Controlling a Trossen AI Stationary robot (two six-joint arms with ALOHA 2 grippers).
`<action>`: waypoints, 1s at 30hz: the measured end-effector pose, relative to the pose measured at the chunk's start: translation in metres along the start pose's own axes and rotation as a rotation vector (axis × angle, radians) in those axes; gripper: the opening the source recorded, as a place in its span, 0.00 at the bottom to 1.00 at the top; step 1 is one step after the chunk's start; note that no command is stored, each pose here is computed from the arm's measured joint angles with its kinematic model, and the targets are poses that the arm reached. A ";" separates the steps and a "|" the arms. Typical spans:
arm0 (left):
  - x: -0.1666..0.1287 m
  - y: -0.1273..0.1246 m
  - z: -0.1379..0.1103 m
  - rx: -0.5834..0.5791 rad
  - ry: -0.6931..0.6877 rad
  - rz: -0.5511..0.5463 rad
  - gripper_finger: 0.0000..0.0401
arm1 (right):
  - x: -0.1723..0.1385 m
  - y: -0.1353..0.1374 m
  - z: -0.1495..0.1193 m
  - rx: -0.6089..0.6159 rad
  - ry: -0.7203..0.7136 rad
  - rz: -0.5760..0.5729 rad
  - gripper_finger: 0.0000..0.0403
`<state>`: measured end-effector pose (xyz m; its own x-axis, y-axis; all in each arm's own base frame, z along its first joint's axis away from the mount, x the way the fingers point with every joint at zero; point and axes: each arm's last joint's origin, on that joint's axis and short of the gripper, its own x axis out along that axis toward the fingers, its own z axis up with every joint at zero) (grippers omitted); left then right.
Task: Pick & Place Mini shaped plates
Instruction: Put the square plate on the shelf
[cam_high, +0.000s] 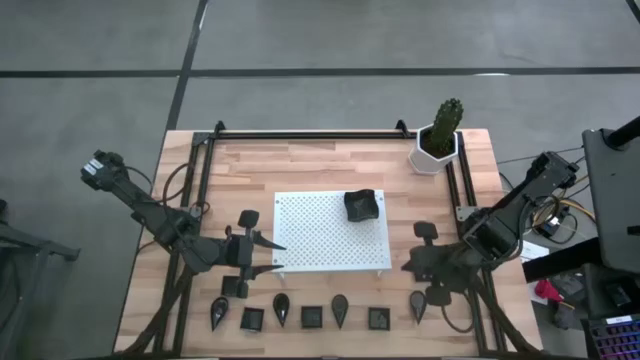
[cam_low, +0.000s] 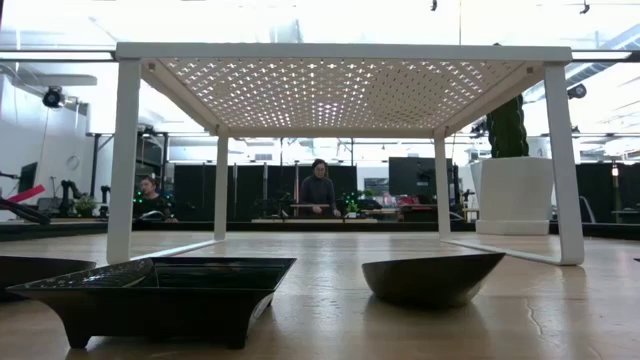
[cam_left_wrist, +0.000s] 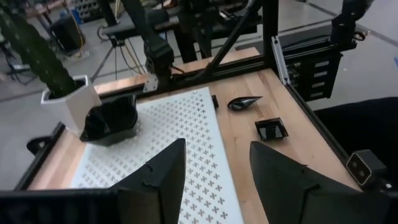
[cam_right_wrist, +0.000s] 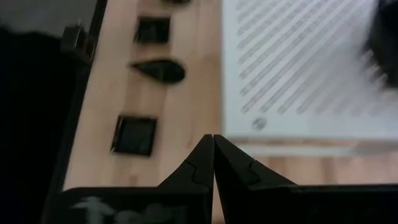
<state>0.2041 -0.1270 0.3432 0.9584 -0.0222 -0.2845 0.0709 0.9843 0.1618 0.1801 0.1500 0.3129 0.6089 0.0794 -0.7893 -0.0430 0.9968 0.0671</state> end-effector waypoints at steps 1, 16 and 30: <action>0.000 0.000 0.000 0.008 -0.002 0.000 0.44 | 0.002 0.002 -0.002 0.008 0.020 0.003 0.02; 0.010 -0.005 0.001 0.074 -0.025 0.007 0.44 | 0.065 0.036 -0.037 0.049 0.354 -0.110 0.03; 0.020 -0.011 -0.002 0.111 -0.013 0.007 0.44 | 0.104 0.056 -0.086 -0.123 0.548 -0.307 0.27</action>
<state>0.2221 -0.1376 0.3337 0.9624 -0.0188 -0.2708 0.0939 0.9591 0.2672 0.1732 0.2144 0.1825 0.1156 -0.2501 -0.9613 -0.0417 0.9657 -0.2563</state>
